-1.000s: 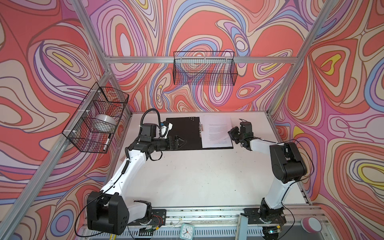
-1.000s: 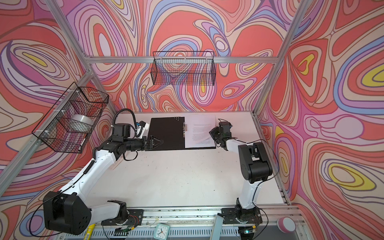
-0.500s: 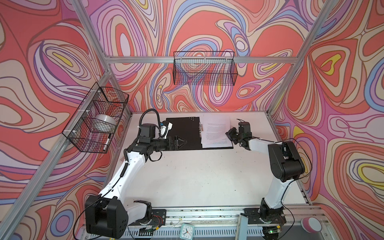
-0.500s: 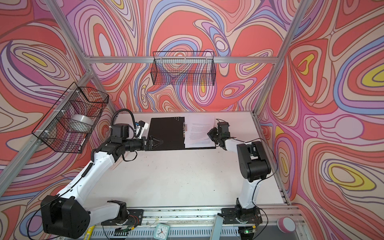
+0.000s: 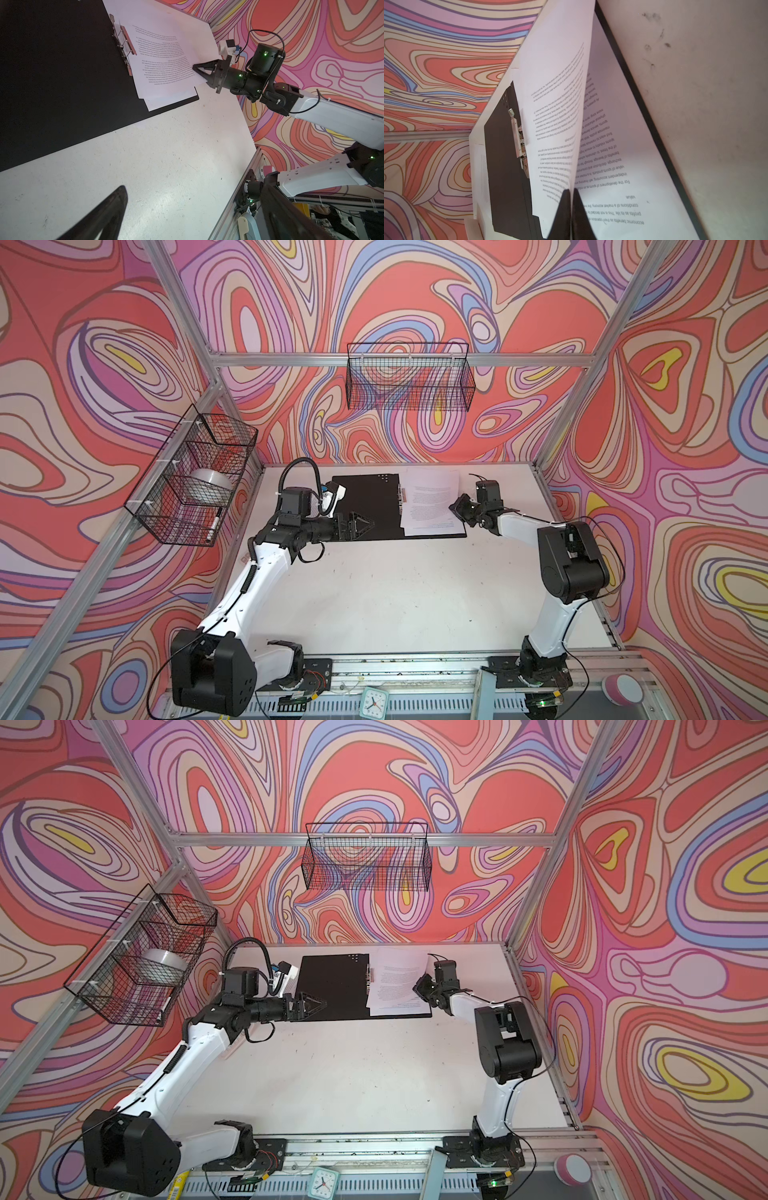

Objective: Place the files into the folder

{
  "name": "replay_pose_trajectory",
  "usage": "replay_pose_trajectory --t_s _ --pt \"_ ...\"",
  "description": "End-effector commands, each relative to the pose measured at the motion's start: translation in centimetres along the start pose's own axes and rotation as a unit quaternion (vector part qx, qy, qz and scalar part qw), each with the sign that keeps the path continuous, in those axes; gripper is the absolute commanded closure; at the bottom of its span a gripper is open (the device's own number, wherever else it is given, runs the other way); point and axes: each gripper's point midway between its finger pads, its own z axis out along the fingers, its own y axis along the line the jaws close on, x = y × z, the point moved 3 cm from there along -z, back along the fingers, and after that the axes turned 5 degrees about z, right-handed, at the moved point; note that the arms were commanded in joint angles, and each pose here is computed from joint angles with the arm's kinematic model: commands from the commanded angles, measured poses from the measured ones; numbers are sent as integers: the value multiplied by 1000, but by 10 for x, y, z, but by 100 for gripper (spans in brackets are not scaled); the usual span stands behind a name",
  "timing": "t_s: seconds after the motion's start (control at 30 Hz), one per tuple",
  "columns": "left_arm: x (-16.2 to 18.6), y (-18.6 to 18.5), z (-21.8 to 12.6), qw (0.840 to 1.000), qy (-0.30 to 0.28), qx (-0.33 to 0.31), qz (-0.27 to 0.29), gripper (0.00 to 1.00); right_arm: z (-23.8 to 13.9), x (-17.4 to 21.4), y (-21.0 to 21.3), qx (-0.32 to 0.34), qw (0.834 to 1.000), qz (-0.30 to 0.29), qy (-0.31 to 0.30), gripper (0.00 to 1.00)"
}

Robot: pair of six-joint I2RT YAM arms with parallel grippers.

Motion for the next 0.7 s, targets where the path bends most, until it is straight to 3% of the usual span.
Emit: replay_pose_trajectory --t_s 0.0,0.2,0.67 --pt "-2 -1 1 1000 -1 9 13 0 1 0 0 -2 999 -35 23 100" --pt "-1 2 2 1000 0 4 13 0 -1 -2 -3 -4 996 -77 53 100" --pt "-1 6 5 1000 5 4 4 0 -4 -14 -11 -29 990 -114 83 100"
